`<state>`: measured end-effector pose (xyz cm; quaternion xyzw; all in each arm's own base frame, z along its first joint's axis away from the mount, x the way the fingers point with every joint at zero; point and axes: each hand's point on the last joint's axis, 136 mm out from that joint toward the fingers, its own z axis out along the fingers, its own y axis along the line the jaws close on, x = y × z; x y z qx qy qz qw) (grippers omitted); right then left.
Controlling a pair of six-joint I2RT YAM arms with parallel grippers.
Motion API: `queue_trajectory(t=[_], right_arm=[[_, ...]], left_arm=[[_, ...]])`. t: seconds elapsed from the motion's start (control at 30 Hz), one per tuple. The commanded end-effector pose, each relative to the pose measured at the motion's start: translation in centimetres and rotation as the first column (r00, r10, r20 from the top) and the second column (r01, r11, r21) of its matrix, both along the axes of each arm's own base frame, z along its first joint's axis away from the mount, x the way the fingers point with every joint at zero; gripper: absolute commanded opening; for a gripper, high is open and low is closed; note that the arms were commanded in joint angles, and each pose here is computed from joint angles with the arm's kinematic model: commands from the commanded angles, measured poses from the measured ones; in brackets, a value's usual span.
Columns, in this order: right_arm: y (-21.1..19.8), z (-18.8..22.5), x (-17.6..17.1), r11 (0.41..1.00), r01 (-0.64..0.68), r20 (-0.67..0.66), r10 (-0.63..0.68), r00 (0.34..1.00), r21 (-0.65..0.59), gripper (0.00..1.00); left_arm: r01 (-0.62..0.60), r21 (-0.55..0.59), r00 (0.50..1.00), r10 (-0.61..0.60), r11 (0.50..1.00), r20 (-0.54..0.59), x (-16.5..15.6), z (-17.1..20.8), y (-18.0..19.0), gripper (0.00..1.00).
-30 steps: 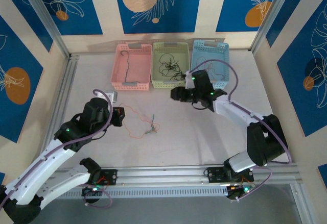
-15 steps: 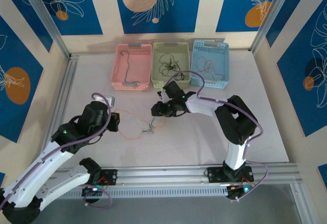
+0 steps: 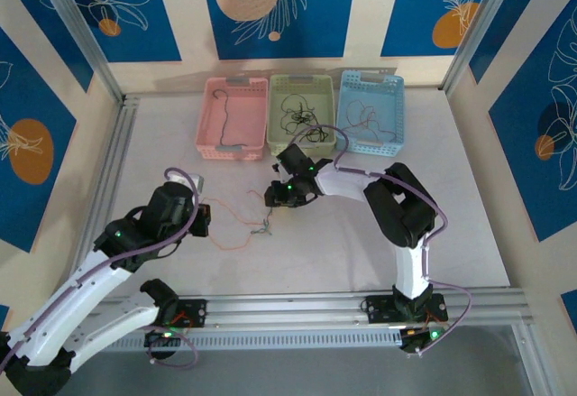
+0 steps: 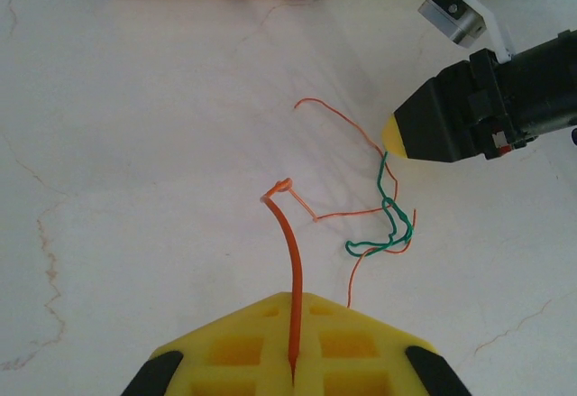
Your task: Untangle the cables
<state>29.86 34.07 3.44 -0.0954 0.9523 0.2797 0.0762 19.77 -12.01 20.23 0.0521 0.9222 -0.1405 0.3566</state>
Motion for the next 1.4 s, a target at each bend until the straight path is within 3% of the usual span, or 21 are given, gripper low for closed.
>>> queue_trajectory(t=[0.0,0.33,0.67,0.77,0.9,1.0,1.17,1.37], right_arm=[[0.2,-0.2,0.2,1.000,-0.014,-0.003,0.014,1.000,-0.024,0.35],[0.2,-1.3,0.5,0.998,-0.027,-0.008,0.027,1.000,-0.053,0.24],[-1.2,0.9,2.0,1.000,-0.009,0.074,0.010,0.997,-0.020,0.00],[-4.1,2.6,3.6,0.998,0.060,0.125,-0.059,0.990,0.000,0.00],[-11.1,3.9,5.5,0.974,0.225,0.173,-0.220,0.960,-0.010,0.00],[-16.8,4.7,6.1,0.920,0.390,0.149,-0.392,0.908,0.046,0.00],[-24.4,5.9,6.0,0.826,0.562,0.209,-0.558,0.804,0.042,0.00],[-27.5,6.6,5.4,0.771,0.633,0.224,-0.630,0.744,0.065,0.00]], left_arm=[[0.016,0.008,1.000,-0.016,1.000,-0.001,-0.3,-0.2,-0.1,0.00],[0.018,0.011,1.000,-0.018,1.000,-0.005,-0.3,-0.4,-0.1,0.00],[0.009,0.017,1.000,-0.009,1.000,0.004,-0.2,-0.3,0.1,0.00],[-0.003,0.035,1.000,0.002,0.999,0.025,-0.2,0.5,0.7,0.00],[-0.055,0.123,0.996,0.045,0.991,0.083,-0.3,2.8,3.2,0.00],[-0.118,0.202,0.985,0.090,0.972,0.144,-0.7,4.7,5.8,0.00],[-0.220,0.243,0.955,0.157,0.945,0.253,-1.8,7.6,9.3,0.00],[-0.271,0.234,0.929,0.190,0.934,0.318,-2.6,9.1,11.1,0.00]])
